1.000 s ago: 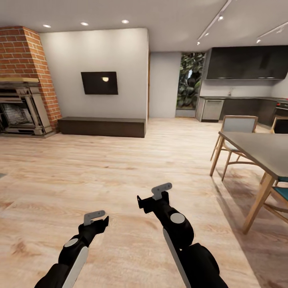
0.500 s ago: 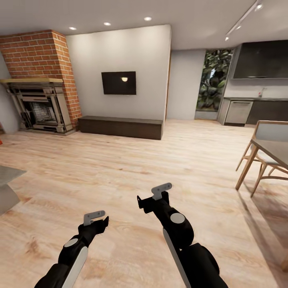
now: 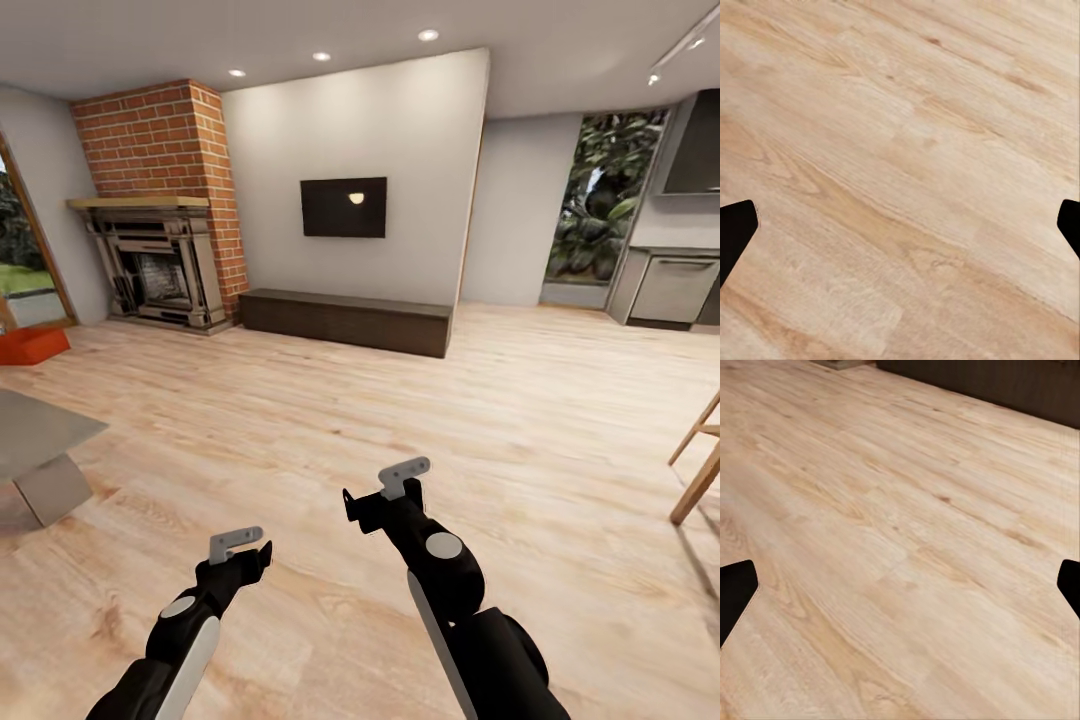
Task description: Move the two storage containers from the living room to the garage. In the garage, place one container on the floor and stack the other container on top of it (either order is fine).
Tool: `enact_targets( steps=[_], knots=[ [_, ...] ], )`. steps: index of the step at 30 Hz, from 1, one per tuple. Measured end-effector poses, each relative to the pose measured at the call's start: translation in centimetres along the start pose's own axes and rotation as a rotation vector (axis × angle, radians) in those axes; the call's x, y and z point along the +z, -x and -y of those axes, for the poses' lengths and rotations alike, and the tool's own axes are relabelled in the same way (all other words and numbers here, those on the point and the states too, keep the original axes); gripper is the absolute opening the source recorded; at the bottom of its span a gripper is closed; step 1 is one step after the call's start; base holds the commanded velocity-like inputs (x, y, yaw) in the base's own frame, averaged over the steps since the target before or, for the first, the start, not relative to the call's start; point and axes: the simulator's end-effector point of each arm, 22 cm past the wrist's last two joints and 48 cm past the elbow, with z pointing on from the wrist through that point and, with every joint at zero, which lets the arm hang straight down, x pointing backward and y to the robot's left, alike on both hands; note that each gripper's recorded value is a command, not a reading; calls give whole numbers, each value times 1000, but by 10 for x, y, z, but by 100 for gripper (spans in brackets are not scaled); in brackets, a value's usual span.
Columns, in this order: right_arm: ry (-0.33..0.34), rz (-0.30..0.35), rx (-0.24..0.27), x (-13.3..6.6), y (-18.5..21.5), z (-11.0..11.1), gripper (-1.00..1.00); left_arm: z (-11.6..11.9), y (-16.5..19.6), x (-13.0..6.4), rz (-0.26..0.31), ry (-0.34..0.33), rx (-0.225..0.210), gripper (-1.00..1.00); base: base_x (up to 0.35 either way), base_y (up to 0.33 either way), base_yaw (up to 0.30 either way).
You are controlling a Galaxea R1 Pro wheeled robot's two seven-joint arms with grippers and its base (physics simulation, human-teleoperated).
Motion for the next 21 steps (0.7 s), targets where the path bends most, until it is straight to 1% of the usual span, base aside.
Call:
enact_targets(
  steps=[21],
  knots=[
    [0, 0, 0, 0, 0, 0, 100, 0, -1, 0, -1, 0, 0, 100, 338, 0, 253]
  ],
)
